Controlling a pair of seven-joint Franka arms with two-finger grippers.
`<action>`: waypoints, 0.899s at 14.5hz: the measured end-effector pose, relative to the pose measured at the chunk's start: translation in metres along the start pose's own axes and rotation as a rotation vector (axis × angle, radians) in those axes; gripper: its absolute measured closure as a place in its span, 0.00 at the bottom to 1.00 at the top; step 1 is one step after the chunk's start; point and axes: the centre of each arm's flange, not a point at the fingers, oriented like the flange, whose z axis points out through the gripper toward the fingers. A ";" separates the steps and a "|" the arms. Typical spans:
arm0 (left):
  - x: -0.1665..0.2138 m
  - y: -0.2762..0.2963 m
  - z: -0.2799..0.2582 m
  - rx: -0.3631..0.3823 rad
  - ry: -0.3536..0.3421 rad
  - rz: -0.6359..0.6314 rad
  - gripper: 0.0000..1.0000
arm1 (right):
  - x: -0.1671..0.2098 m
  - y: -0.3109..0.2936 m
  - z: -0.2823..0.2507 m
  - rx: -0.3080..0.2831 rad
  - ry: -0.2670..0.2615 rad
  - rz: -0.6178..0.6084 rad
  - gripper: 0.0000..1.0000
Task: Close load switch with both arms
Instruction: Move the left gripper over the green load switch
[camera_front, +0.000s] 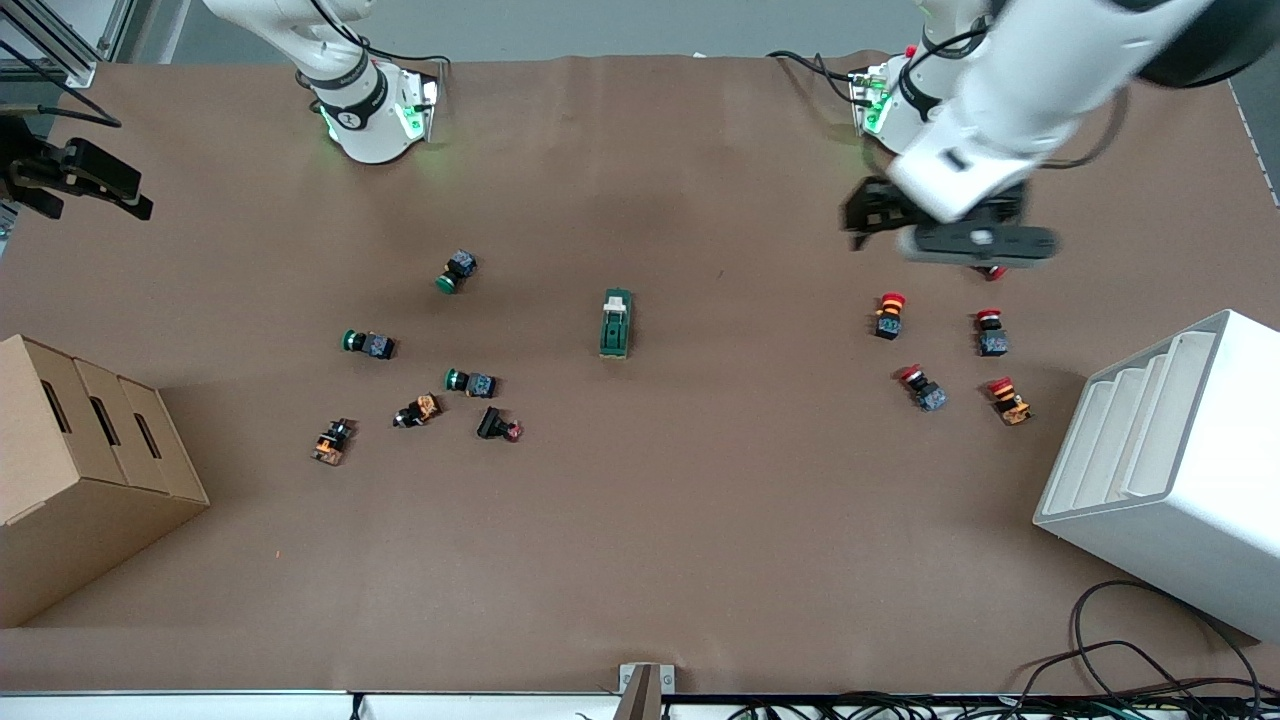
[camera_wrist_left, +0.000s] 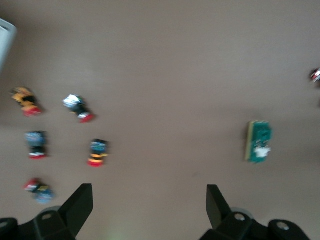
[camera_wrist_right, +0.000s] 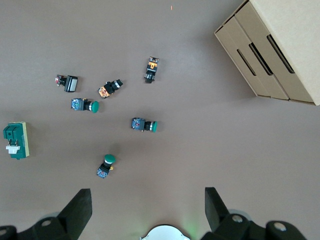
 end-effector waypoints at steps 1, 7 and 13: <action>-0.003 0.020 0.010 -0.011 0.001 -0.032 0.00 | 0.002 0.001 0.002 0.000 -0.003 0.003 0.00; -0.038 0.133 0.097 0.029 0.027 -0.101 0.00 | 0.050 0.006 0.070 -0.004 -0.111 0.016 0.00; -0.102 0.225 0.215 0.070 0.123 -0.148 0.00 | 0.085 -0.004 0.108 0.013 -0.120 0.020 0.00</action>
